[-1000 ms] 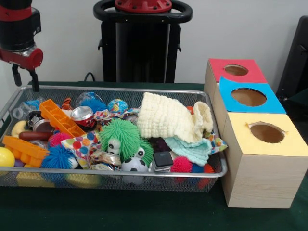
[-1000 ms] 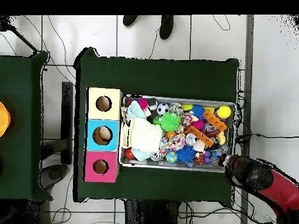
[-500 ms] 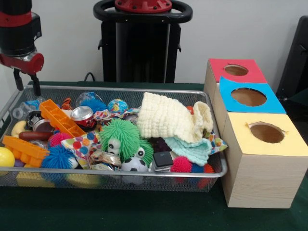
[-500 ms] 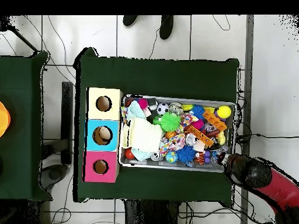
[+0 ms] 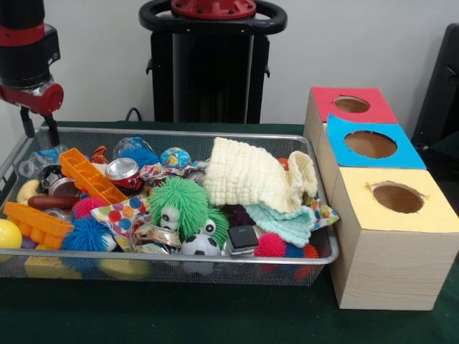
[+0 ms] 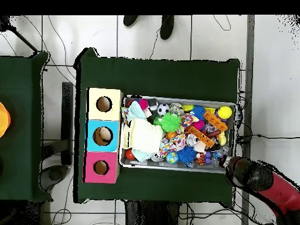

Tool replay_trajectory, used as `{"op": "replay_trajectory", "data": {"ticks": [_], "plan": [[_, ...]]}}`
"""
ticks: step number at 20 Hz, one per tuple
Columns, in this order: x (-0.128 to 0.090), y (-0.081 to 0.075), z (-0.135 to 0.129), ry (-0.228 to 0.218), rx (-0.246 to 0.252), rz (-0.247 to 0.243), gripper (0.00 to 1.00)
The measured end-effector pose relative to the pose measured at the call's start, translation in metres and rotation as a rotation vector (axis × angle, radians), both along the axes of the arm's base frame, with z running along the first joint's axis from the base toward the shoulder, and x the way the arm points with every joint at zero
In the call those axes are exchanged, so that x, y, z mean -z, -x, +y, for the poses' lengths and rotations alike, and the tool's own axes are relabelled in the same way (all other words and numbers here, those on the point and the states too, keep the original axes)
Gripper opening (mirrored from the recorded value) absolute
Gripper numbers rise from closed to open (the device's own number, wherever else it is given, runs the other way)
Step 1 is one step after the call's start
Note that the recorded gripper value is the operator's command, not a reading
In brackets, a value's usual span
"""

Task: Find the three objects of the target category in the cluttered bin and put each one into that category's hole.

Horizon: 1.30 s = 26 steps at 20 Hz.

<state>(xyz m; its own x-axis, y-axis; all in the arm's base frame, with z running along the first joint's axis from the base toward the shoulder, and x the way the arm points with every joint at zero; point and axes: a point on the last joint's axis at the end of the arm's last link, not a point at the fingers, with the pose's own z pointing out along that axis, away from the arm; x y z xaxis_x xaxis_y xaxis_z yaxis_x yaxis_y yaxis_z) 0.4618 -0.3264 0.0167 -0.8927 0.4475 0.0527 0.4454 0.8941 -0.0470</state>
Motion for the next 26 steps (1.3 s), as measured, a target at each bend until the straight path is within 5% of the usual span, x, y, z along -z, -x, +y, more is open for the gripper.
{"op": "replay_trajectory", "data": {"ticks": [11, 26], "plan": [[0.019, 0.010, 0.003, -0.027, 0.014, 0.014, 1.00], [0.043, 0.004, 0.006, -0.029, 0.053, -0.036, 1.00]]}}
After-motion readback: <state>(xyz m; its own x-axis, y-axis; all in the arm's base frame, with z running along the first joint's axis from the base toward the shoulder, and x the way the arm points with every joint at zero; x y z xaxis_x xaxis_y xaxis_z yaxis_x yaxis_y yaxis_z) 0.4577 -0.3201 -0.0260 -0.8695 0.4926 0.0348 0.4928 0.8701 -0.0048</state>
